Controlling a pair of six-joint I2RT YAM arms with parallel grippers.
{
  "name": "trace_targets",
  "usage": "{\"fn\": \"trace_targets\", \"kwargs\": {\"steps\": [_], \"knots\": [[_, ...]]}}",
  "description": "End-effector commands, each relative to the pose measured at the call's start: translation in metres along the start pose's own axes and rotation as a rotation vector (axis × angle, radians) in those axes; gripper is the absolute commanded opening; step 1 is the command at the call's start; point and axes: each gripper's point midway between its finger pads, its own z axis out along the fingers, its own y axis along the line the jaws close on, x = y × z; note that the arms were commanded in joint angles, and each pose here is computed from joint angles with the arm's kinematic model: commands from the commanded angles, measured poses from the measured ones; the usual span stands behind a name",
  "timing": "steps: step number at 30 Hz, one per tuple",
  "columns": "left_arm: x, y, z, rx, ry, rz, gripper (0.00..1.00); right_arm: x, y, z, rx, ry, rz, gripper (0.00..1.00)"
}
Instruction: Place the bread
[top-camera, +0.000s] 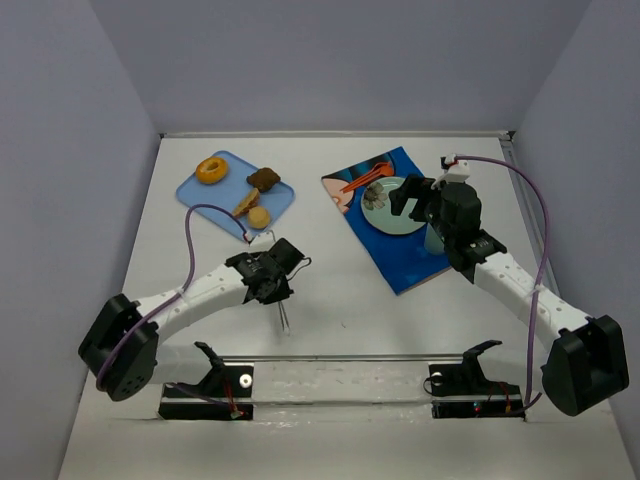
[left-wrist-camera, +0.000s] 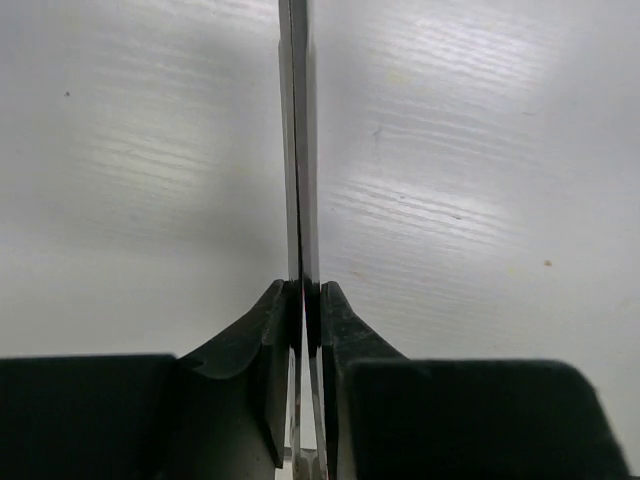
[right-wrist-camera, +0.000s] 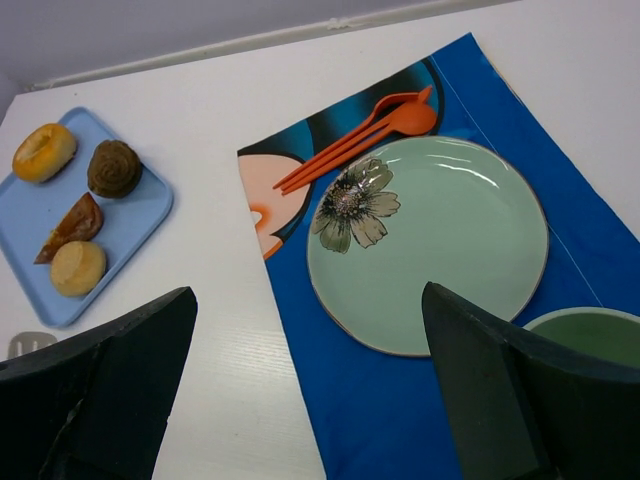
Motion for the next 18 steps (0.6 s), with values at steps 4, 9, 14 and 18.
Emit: {"fn": "trace_targets", "kwargs": {"steps": [4,9,14,18], "knots": [[-0.075,-0.037,-0.072,0.215,-0.266,-0.046,0.18,-0.023,0.013,-0.006,-0.062,-0.069,-0.022,1.00],[-0.125,-0.062,-0.104,0.335,-0.446,-0.107,0.36,-0.020,0.015,-0.005,-0.078,-0.057,-0.039,1.00],[-0.174,-0.066,-0.088,0.306,-0.465,-0.115,0.38,-0.018,0.015,-0.003,-0.080,-0.050,-0.044,1.00],[-0.194,-0.053,-0.067,0.182,-0.412,-0.125,0.40,-0.016,0.016,-0.002,-0.083,-0.046,-0.045,1.00]]}}
